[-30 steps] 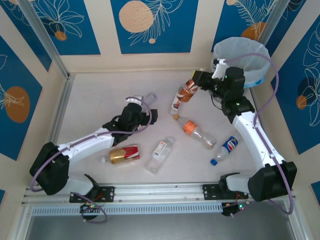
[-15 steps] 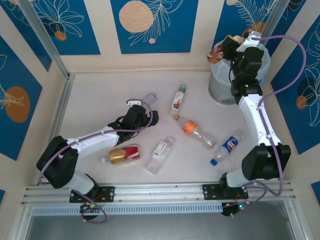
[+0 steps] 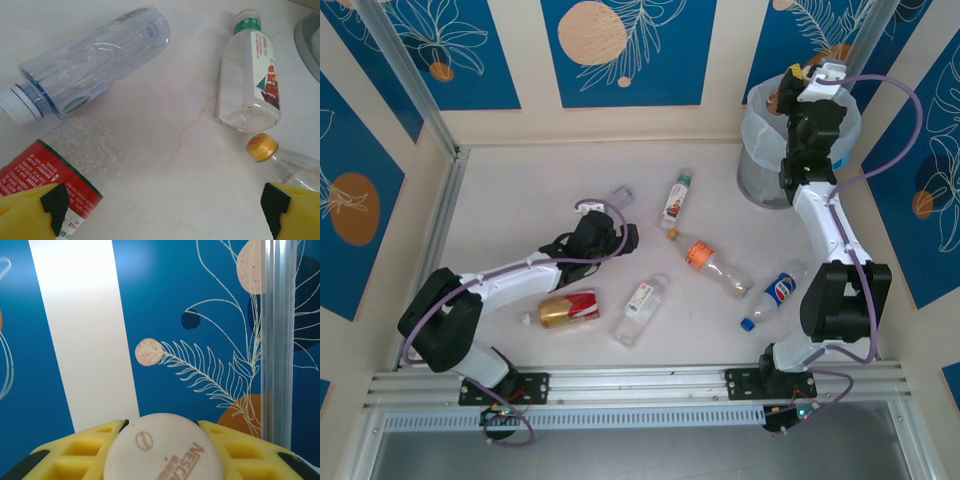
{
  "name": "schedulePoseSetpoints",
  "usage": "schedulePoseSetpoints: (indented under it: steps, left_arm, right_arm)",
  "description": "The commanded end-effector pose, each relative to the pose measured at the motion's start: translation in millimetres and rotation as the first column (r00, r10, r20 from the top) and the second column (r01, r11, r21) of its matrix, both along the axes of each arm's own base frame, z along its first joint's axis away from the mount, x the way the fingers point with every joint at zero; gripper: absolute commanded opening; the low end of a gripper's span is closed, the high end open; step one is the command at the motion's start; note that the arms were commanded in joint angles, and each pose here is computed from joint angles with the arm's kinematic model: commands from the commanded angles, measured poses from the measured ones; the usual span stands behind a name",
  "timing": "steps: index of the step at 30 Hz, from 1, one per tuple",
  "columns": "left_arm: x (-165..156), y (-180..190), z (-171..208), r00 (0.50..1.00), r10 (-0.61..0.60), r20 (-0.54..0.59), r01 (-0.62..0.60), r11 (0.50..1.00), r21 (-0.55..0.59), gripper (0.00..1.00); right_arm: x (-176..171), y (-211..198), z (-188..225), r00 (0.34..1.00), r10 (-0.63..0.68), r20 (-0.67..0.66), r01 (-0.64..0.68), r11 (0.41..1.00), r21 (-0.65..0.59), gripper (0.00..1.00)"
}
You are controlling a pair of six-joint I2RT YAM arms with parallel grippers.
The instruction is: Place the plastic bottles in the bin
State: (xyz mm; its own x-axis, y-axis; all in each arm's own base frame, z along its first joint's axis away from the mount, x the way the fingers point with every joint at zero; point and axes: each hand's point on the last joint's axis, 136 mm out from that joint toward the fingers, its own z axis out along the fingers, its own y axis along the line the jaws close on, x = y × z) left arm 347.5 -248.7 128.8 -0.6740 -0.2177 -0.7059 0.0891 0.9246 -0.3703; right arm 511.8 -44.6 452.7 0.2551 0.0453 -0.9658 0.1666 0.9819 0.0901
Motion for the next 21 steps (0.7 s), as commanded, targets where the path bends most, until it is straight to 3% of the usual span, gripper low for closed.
schedulePoseSetpoints:
  steps: [1,9,16,21]
  left_arm:
    - [3,-2,2,1.000,0.005,-0.020,-0.005,1.000,-0.011,0.99]
    - [3,-3,-3,0.999,0.002,-0.042,-0.002,1.000,0.012,0.99]
    - [3,-6,-9,0.998,-0.007,-0.063,0.007,1.000,0.013,0.99]
    - [4,-7,-13,0.997,-0.009,-0.078,0.011,1.000,0.023,0.99]
  right_arm:
    - [13,-13,-21,0.993,-0.106,-0.046,0.100,0.987,-0.125,0.00]
    - [50,-21,-76,0.951,-0.089,-0.297,0.051,0.990,-0.135,0.00]
    - [66,-33,-110,0.898,-0.091,-0.430,0.047,0.993,-0.111,0.00]
    - [74,-38,-135,0.847,-0.070,-0.527,0.037,0.997,-0.073,0.09]
